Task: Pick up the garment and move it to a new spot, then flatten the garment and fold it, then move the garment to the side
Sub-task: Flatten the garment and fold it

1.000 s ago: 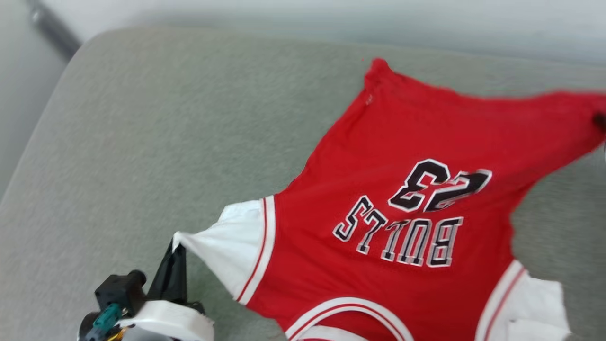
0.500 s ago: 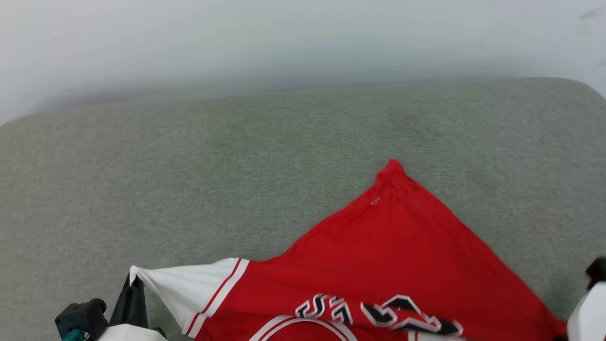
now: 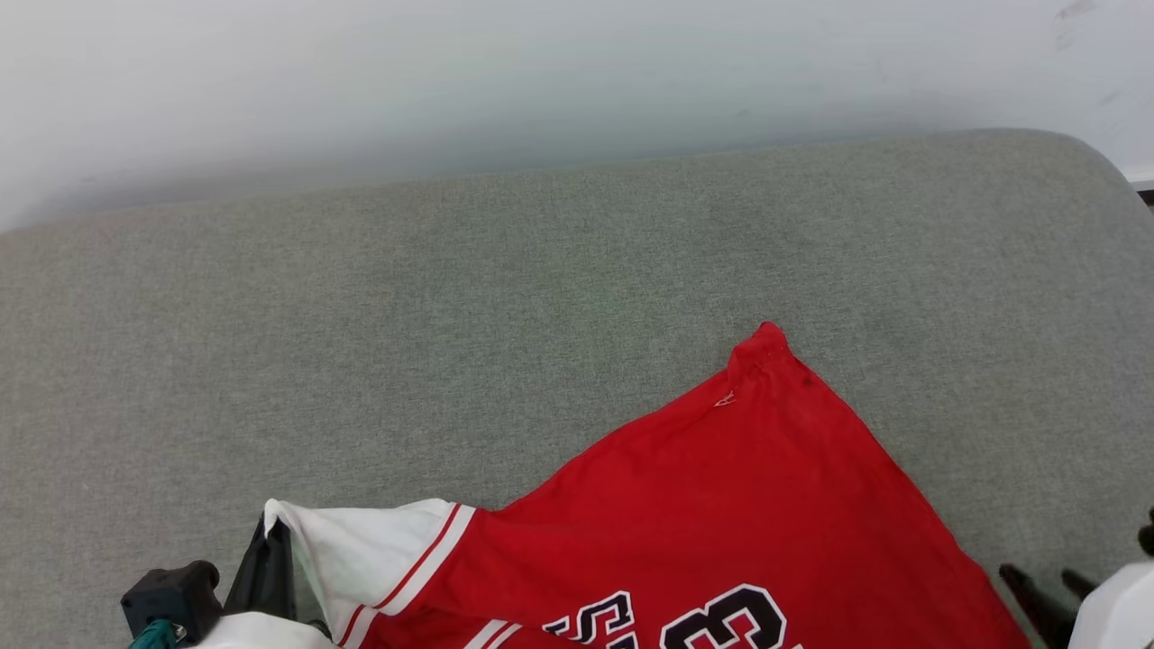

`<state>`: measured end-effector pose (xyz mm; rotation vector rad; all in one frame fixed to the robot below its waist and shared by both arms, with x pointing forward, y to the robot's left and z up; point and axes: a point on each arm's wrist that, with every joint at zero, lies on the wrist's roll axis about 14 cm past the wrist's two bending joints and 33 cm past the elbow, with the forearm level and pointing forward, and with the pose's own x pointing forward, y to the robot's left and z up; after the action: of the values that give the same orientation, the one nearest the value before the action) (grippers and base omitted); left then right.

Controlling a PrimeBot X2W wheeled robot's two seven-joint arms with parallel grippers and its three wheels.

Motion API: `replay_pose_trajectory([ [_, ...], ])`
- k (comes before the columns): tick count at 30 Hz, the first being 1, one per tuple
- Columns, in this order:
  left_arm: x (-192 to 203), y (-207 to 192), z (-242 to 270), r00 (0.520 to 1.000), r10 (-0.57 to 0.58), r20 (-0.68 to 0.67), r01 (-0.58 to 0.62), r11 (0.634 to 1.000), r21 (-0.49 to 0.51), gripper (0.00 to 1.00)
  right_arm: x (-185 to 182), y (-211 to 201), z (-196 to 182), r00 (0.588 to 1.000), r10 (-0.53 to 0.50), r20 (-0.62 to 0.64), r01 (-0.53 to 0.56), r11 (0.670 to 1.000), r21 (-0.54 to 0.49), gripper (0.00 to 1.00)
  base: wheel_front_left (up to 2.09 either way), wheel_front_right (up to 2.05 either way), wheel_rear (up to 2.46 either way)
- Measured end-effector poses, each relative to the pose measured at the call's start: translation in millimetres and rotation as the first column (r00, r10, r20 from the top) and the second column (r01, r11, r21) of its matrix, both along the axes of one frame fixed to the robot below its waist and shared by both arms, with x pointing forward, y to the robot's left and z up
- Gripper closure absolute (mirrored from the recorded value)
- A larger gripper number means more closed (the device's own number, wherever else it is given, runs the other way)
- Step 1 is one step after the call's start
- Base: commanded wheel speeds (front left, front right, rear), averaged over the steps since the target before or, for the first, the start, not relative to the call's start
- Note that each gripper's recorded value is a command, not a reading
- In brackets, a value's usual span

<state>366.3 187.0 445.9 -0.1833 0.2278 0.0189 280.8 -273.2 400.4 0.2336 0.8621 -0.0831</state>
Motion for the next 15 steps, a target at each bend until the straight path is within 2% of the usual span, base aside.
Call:
replay_pose_trajectory([
  [4,6,-5,3,1.0,-0.015,0.009,0.015,1.0,-0.002,1.0,42,-3,26,0.978,-0.007,0.208,0.013,1.0,-0.028,0.0,0.0,0.0,0.0],
  [9,14,-15,9,0.999,-0.036,0.035,0.036,0.999,-0.015,1.0,90,1,52,0.92,0.012,0.393,0.005,0.999,-0.041,0.0,0.0,0.0,0.0],
  [15,30,-22,15,0.996,-0.061,0.067,0.062,0.998,-0.007,1.0,140,21,57,0.92,0.12,0.374,-0.108,0.993,-0.052,0.0,0.0,0.0,0.0],
])
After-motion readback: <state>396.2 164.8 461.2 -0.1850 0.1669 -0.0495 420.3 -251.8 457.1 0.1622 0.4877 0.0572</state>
